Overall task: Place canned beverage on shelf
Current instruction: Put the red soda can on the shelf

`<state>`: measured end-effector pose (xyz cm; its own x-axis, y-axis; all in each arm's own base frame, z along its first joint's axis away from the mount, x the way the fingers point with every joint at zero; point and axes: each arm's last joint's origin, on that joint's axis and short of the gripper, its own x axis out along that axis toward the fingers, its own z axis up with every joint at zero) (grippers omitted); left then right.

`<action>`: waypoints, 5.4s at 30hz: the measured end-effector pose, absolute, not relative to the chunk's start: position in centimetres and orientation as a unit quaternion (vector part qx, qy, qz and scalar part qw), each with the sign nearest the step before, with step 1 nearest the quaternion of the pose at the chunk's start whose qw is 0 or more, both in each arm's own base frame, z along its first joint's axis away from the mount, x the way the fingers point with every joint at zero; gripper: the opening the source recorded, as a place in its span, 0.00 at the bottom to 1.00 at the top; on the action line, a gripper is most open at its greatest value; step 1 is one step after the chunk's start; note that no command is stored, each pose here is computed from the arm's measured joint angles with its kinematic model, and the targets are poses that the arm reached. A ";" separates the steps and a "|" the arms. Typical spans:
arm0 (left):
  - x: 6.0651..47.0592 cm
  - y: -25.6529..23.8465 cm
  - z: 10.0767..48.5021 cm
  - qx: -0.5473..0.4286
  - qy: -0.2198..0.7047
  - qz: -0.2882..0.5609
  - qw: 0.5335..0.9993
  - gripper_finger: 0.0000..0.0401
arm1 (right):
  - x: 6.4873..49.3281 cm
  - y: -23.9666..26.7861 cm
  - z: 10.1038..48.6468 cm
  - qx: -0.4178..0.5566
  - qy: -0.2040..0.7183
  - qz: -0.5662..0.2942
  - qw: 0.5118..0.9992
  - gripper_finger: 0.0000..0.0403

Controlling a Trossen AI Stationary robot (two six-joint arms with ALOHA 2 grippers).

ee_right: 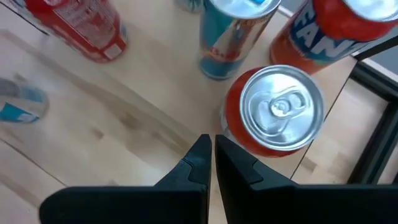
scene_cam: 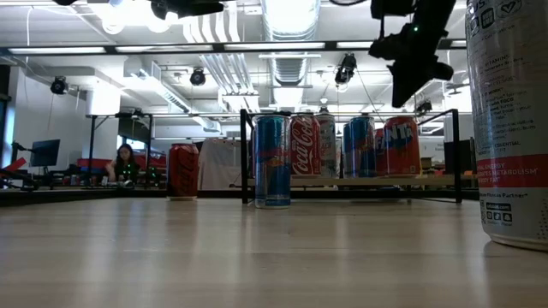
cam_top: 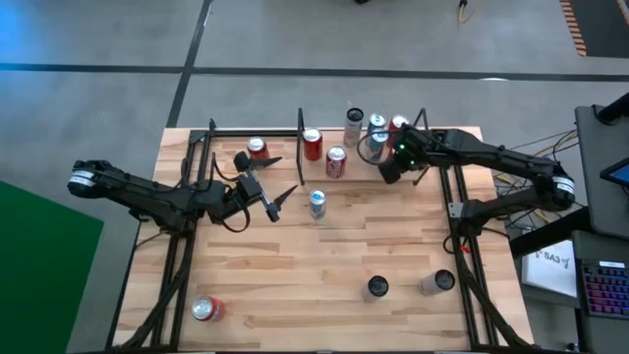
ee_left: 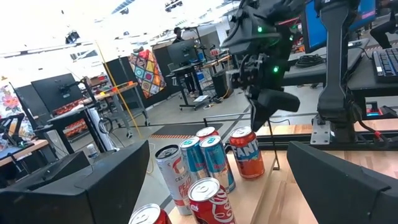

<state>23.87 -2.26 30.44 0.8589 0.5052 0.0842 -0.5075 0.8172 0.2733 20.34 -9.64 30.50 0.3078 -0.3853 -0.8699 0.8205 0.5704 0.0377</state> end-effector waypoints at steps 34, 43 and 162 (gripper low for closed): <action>23.9 -2.2 30.4 0.145 -0.004 0.266 0.953 0.91 | 20.2 -11.6 28.9 0.173 0.505 -0.461 0.709 0.03; 23.9 -2.2 30.4 0.145 -0.004 0.266 0.953 0.91 | 20.0 -11.4 29.8 0.176 0.511 -0.452 0.710 0.03; 23.9 -2.3 30.4 0.149 0.000 0.265 0.953 0.91 | 19.0 -14.8 30.9 0.216 0.563 -0.394 0.694 0.03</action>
<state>23.89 -2.26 30.40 0.8595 0.5050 0.0793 -0.5052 0.8153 0.2830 19.04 -14.81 30.88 0.0561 -0.3028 -0.9514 0.7898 0.5965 -0.1433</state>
